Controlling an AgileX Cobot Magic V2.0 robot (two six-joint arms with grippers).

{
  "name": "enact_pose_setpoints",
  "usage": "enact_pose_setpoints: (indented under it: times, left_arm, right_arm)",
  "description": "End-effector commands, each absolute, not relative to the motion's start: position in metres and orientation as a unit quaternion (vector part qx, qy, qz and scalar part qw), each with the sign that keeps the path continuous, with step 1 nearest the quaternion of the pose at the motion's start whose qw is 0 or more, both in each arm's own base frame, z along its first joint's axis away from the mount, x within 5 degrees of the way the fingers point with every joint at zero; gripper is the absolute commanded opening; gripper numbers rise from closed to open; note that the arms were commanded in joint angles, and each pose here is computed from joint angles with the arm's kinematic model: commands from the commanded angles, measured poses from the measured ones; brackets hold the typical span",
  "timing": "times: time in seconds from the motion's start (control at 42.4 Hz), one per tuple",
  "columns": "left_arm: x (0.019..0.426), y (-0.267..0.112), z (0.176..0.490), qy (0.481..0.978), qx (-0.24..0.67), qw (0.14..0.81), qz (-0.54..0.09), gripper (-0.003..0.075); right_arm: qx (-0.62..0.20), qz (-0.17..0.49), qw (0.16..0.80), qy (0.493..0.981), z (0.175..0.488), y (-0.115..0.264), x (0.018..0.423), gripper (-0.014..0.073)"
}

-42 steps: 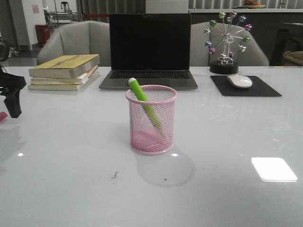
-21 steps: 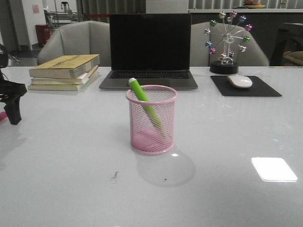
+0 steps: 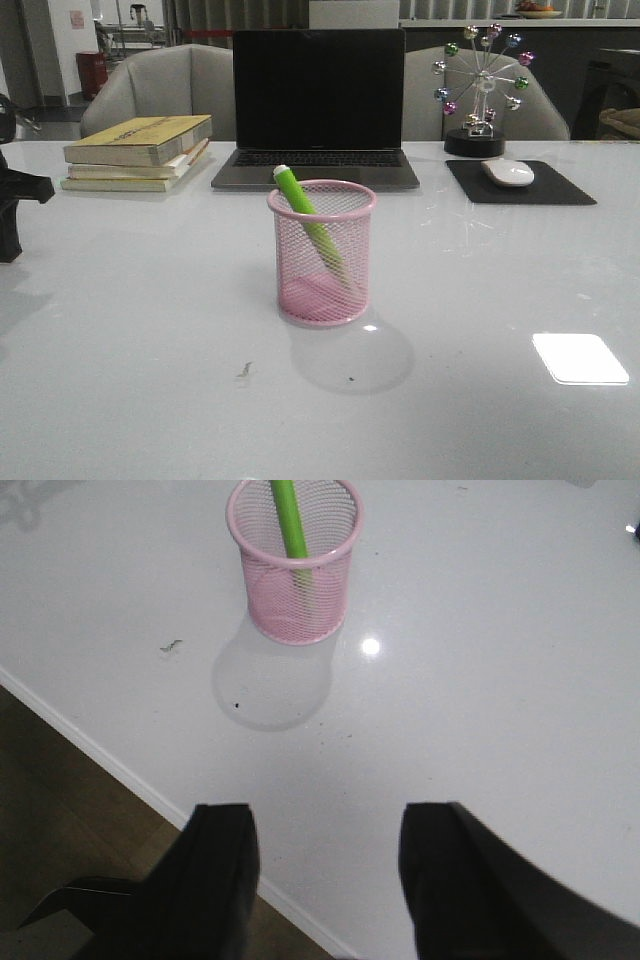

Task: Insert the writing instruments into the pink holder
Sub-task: 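Lift the pink marker and carry it over the pink holder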

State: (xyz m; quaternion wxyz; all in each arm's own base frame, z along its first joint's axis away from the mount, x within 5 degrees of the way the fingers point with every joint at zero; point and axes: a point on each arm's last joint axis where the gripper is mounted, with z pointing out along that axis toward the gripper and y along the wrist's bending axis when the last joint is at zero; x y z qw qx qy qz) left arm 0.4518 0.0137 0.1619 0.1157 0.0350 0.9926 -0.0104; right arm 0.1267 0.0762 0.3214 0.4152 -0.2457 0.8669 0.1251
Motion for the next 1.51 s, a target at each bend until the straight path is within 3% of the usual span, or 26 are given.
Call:
enact_pose_setpoints:
  times: [0.0,0.331,0.638,0.897,1.133,1.488]
  left_arm:
    - [0.445,0.011,0.219,0.978,0.041,0.203,-0.018,0.0091]
    - [0.363,-0.006,0.303,0.913,0.049,0.403,-0.053,0.0091]
    - [0.276,-0.065,0.339,0.803,0.094,0.582,-0.08,0.0091]
    - [0.236,-0.155,0.34,0.689,0.144,0.685,-0.189,0.0091]
    - [0.233,-0.213,0.322,0.596,0.142,0.761,-0.213,0.0091]
    - [0.264,-0.267,0.276,0.608,0.166,0.75,-0.201,0.0091]
  right_arm:
    - [-0.238,0.131,0.459,0.846,0.337,0.076,0.129,0.0446]
    - [-0.238,0.131,0.459,0.846,0.337,0.076,0.129,0.0446]
    - [-0.238,0.131,0.459,0.846,0.337,0.076,0.129,0.0446]
    - [-0.238,0.131,0.46,0.845,0.337,0.076,0.129,0.0446]
    - [-0.238,0.131,0.46,0.845,0.337,0.076,0.129,0.0446]
    - [-0.238,0.131,0.46,0.845,0.337,0.076,0.129,0.0446]
